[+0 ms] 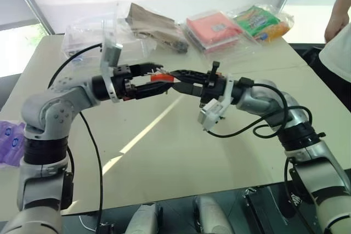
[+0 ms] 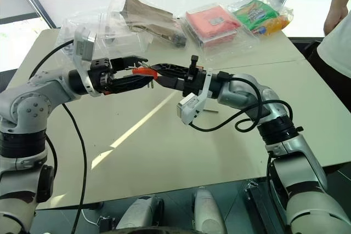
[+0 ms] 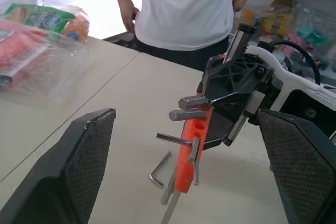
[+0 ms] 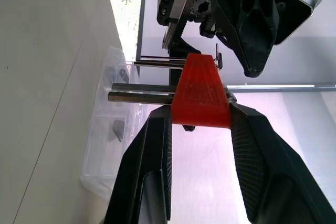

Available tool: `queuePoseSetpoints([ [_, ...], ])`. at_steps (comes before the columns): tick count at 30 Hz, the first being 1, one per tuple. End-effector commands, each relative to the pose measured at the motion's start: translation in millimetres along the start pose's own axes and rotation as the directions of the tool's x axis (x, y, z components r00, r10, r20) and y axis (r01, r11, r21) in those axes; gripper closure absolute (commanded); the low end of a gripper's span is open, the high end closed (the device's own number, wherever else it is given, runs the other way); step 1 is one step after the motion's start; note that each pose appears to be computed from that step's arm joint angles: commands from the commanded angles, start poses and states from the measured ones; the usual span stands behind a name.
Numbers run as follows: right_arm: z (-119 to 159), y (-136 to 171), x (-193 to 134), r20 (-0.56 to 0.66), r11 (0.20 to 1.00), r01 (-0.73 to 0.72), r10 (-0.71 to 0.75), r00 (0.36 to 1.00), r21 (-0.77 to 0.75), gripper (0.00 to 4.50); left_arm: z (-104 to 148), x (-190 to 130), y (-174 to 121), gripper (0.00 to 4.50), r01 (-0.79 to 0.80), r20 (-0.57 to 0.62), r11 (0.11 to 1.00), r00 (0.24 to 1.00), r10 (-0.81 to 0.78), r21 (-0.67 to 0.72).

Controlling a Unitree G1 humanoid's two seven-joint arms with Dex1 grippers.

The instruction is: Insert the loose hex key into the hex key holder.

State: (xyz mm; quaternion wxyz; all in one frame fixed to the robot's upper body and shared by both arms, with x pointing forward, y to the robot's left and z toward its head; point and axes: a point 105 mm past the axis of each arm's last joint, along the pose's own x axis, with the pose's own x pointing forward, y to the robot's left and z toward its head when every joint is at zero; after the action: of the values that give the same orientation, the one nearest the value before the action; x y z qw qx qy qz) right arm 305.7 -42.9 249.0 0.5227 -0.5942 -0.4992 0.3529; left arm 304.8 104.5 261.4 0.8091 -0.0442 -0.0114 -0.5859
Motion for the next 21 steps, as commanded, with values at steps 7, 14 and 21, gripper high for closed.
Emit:
queuePoseSetpoints([
  [7,5.7,-22.2,2.1,0.027,0.997,0.059,-0.057,0.998,-0.048,3.51,5.8,2.7,-3.1,0.0,0.019,0.011,1.0,1.0,-0.019,0.024],
  [14,6.2,-26.1,3.0,0.03,0.996,0.065,-0.063,0.998,-0.055,3.51,1.5,2.3,-2.0,1.74,0.02,-0.003,1.0,1.0,-0.02,0.019],
  [21,5.9,-28.7,2.9,0.028,0.996,0.067,-0.065,0.997,-0.058,3.51,-3.1,2.3,-0.3,4.45,0.016,-0.02,1.0,1.0,-0.016,0.024],
])
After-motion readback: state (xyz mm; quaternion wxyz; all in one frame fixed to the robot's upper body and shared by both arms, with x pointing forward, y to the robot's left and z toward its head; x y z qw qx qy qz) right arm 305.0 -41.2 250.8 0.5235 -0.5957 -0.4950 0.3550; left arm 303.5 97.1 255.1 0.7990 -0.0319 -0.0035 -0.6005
